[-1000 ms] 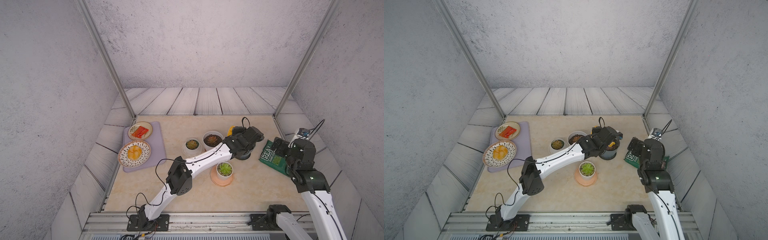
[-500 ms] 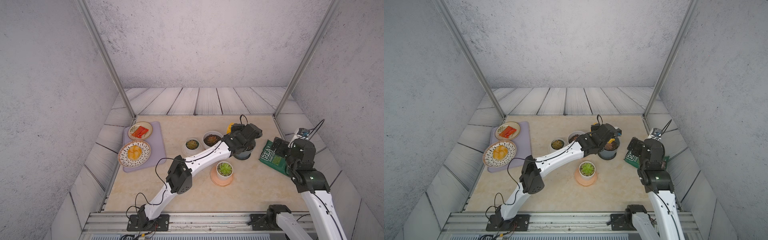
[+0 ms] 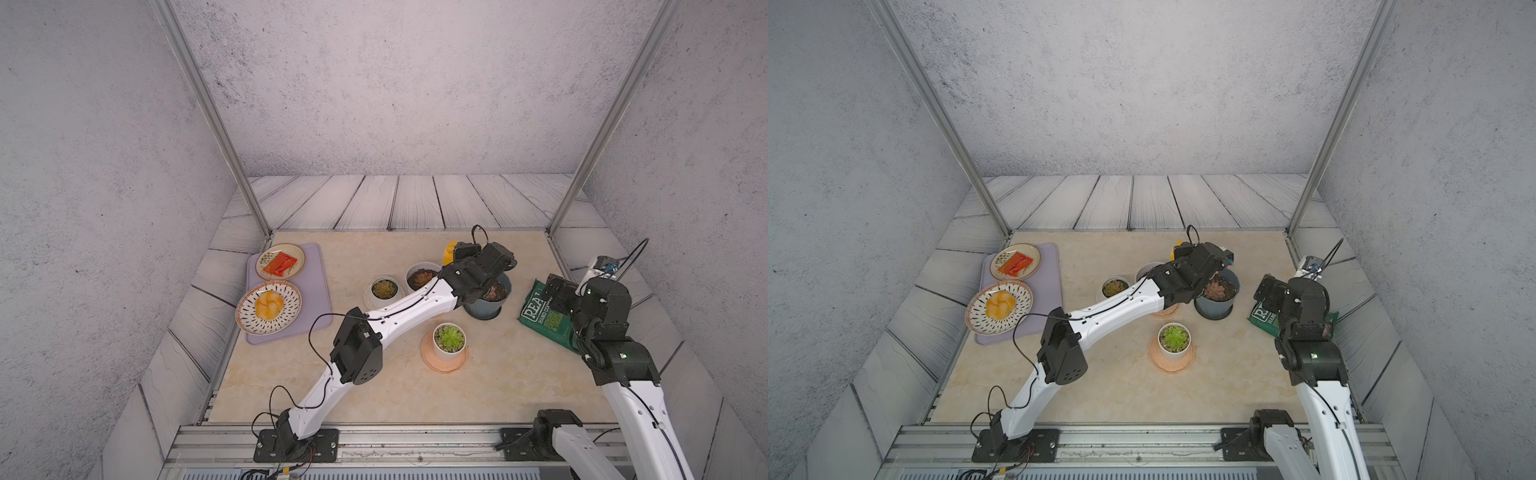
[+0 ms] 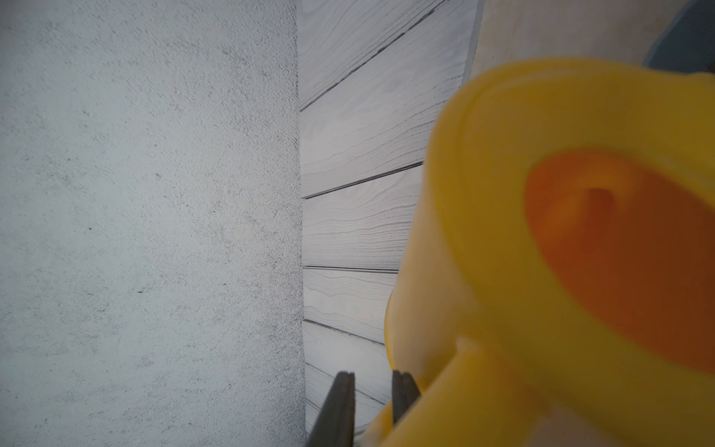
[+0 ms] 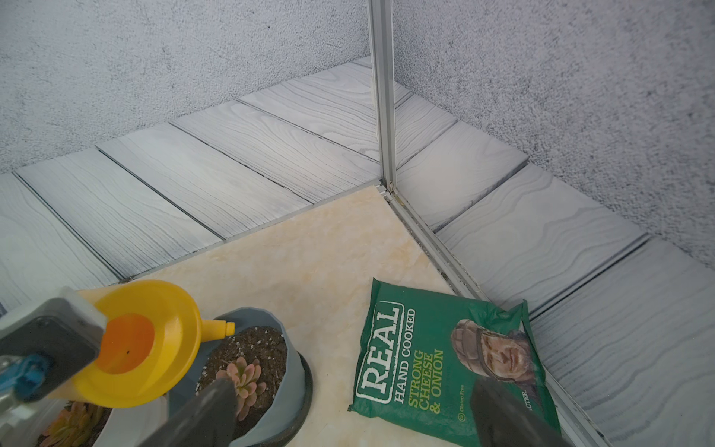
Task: Water the succulent around the soil edge
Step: Water the soil of the potted plant with water.
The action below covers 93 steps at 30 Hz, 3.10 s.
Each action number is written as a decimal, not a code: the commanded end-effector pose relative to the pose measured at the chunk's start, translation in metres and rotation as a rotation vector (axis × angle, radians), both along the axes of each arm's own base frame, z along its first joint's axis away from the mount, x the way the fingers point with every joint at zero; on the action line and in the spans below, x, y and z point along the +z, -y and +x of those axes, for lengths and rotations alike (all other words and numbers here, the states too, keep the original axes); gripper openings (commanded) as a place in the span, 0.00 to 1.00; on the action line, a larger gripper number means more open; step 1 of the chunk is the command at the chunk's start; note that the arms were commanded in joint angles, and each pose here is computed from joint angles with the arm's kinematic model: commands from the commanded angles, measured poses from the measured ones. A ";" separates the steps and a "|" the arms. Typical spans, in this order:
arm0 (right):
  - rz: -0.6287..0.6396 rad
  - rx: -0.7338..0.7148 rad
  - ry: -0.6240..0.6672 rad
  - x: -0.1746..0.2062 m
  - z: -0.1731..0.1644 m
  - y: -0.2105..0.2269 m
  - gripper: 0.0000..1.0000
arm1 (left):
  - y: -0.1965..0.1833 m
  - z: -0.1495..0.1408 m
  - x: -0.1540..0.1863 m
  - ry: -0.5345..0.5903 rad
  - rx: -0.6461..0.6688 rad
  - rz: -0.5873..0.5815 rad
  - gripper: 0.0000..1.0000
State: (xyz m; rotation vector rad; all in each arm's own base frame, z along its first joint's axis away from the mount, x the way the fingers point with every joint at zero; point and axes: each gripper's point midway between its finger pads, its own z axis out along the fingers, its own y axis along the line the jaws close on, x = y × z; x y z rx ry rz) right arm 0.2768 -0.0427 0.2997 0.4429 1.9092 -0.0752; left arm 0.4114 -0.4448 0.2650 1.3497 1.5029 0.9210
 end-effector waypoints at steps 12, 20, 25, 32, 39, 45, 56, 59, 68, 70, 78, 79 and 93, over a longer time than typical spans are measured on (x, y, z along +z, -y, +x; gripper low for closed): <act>0.018 0.028 -0.003 -0.003 0.005 -0.005 0.99 | -0.045 -0.032 0.068 0.047 0.074 -0.198 0.00; 0.030 0.068 -0.037 -0.010 0.006 -0.012 0.99 | -0.081 -0.055 0.077 0.023 0.135 -0.312 0.00; 0.070 0.166 -0.092 -0.017 0.011 -0.030 0.99 | -0.107 -0.076 0.074 -0.044 0.163 -0.470 0.00; 0.147 0.319 -0.215 -0.041 0.013 -0.060 0.99 | -0.145 -0.108 0.059 -0.154 0.193 -0.681 0.00; 0.223 0.437 -0.337 -0.077 0.004 -0.083 0.94 | -0.186 -0.143 0.028 -0.272 0.240 -0.805 0.00; 0.258 0.451 -0.382 -0.096 -0.003 -0.088 0.94 | -0.218 -0.164 0.003 -0.327 0.312 -0.804 0.00; 0.269 0.505 -0.449 -0.111 -0.005 -0.103 0.92 | -0.239 -0.180 -0.017 -0.344 0.385 -0.683 0.00; 0.249 0.522 -0.466 -0.114 -0.006 -0.109 0.92 | -0.244 -0.181 -0.018 -0.321 0.410 -0.632 0.00; 0.206 0.537 -0.507 -0.123 -0.006 -0.117 0.92 | -0.248 -0.182 -0.020 -0.271 0.484 -0.471 0.00; 0.204 0.541 -0.509 -0.123 -0.006 -0.118 0.92 | -0.246 -0.181 -0.020 -0.262 0.490 -0.440 0.00; 0.198 0.539 -0.513 -0.122 -0.007 -0.117 0.92 | -0.227 -0.182 -0.021 -0.272 0.449 -0.380 0.00; 0.196 0.539 -0.510 -0.122 -0.007 -0.117 0.92 | -0.224 -0.183 -0.021 -0.280 0.441 -0.374 0.00; 0.196 0.540 -0.522 -0.123 -0.006 -0.117 0.93 | -0.208 -0.190 -0.028 -0.342 0.400 -0.303 0.00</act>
